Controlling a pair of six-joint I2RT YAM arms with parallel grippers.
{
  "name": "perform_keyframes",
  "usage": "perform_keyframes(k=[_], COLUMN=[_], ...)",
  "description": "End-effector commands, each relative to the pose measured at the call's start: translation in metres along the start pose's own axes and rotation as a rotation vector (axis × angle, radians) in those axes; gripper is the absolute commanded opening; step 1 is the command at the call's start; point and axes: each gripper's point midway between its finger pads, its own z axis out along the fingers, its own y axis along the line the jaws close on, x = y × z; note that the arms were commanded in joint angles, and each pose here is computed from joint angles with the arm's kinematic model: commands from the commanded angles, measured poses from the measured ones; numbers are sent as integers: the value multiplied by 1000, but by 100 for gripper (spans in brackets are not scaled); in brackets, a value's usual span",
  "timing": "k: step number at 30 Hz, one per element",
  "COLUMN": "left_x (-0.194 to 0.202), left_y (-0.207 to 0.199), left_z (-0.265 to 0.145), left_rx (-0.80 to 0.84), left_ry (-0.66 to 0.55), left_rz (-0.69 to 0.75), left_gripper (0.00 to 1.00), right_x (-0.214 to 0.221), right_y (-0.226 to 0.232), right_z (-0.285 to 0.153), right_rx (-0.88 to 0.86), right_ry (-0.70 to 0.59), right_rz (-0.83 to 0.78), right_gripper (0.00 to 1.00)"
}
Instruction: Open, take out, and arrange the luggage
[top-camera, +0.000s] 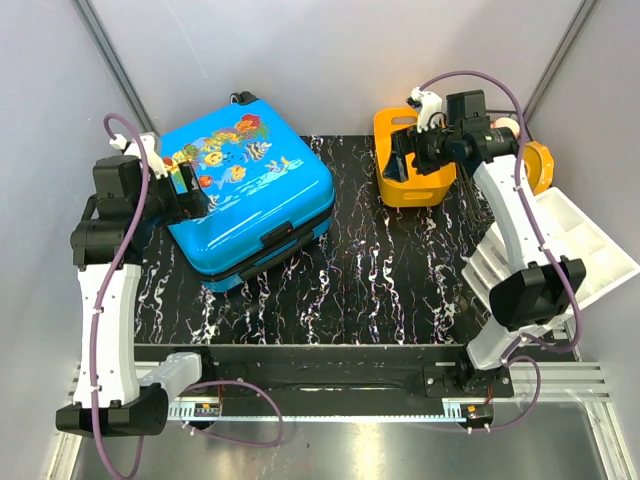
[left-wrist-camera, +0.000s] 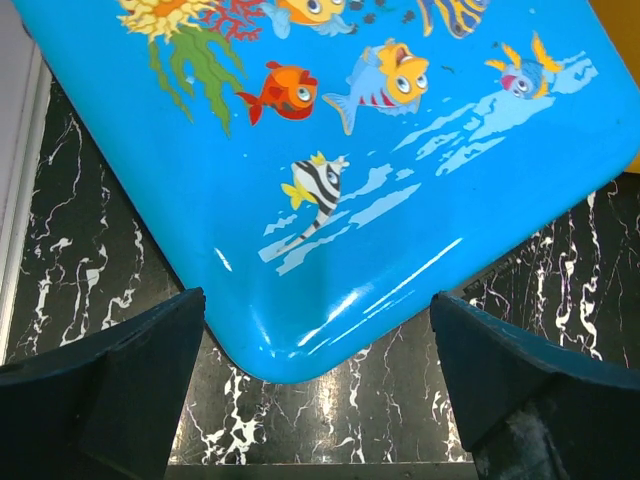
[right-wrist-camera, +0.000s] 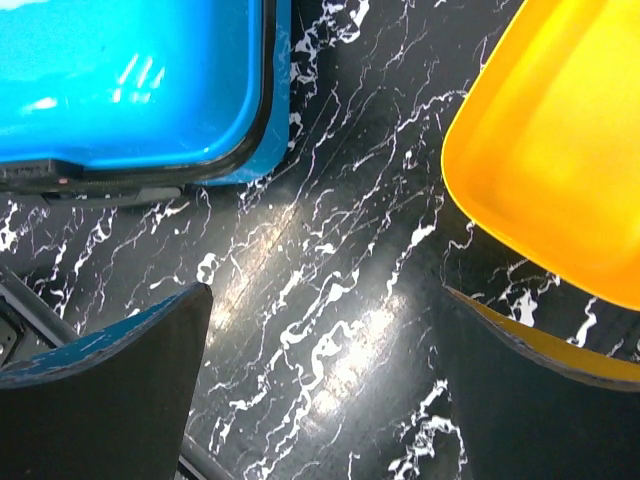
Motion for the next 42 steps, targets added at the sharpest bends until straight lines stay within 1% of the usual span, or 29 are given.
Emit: perform_keyframes(k=[1, 2, 3, 5, 6, 7, 8, 9, 10, 11, 12, 13, 14, 15, 20, 23, 24, 26, 29, 32, 33, 34, 36, 37, 38, 39, 40, 41, 42], left_x=[-8, -7, -6, -5, -7, -5, -6, -6, -2, -1, 0, 3, 4, 7, 12, 12, 11, 9, 5, 5, 4, 6, 7, 11, 13, 17, 20, 27, 30], left_y=[5, 7, 14, 19, 35, 37, 56, 63, 64, 77, 81, 79, 88, 91, 102, 99, 92, 92, 85, 89, 90, 93, 97, 102, 104, 107, 110, 114, 115], left_z=[3, 5, 10, 12, 12, 14, 12, 12, 14, 13, 13, 13, 15, 18, 26, 29, 30, 31, 34, 43, 45, 49, 55, 62, 66, 70, 74, 82, 85], left_rx=[10, 12, -3, 9, -24, 5, -27, -22, 27, 13, 28, 67, 63, 68, 79, 167, 244, 307, 428, 456, 460, 464, 468, 469, 473, 473, 469, 473, 476], left_ry=[-5, 9, 31, 59, 57, 69, 59, 56, 72, 70, 75, 84, 86, 89, 86, 73, 59, 40, 27, 27, 23, 30, 34, 51, 58, 70, 80, 100, 108], left_rz=[-52, -62, -84, -100, -129, -149, -197, -219, -241, -280, -289, -311, -335, -342, -365, -400, -411, -433, -453, -473, -465, -474, -481, -504, -511, -522, -530, -544, -545], left_gripper=[99, 99, 99, 99, 99, 99, 99, 99, 99, 99, 99, 99, 99, 99, 99, 99, 99, 99, 99, 99, 99, 99, 99, 99, 99, 99, 99, 99, 99], right_x=[-36, -44, -43, -57, -53, -67, -71, -67, -79, -83, -78, -83, -83, -81, -73, -69, -64, -63, -49, -29, -15, -12, 10, 14, 11, 39, 39, 33, 60], right_y=[1, 0, -7, -8, -17, -18, -19, -26, -25, -25, -29, -26, -24, -23, -21, -20, -20, -14, 4, 36, 52, 61, 88, 96, 112, 117, 123, 132, 137], right_z=[21, 27, 42, 53, 72, 73, 80, 98, 98, 105, 120, 125, 133, 146, 190, 215, 227, 239, 261, 273, 273, 274, 270, 269, 258, 259, 256, 240, 240], right_rx=[11, 16, 20, 32, 39, 46, 43, 41, 36, 28, 17, 0, -14, -27, -73, -102, -119, -151, -240, -389, -476, -526, -634, -661, -693, -715, -732, -747, -755], right_ry=[-92, -115, -101, -124, -99, -127, -130, -111, -140, -149, -134, -144, -146, -137, -121, -129, -123, -137, -117, -75, -29, -28, 47, 52, 46, 109, 80, 56, 105], right_rz=[-8, -15, -6, -6, 12, 9, 12, 26, 28, 30, 46, 37, 31, 57, 77, 79, 89, 82, 82, 106, 156, 162, 213, 216, 202, 253, 229, 211, 233], right_gripper=[100, 100, 100, 100, 100, 100, 100, 100, 100, 100, 100, 100, 100, 100, 100, 100, 100, 99, 98, 96, 94, 93, 88, 86, 85, 84, 82, 81, 80])
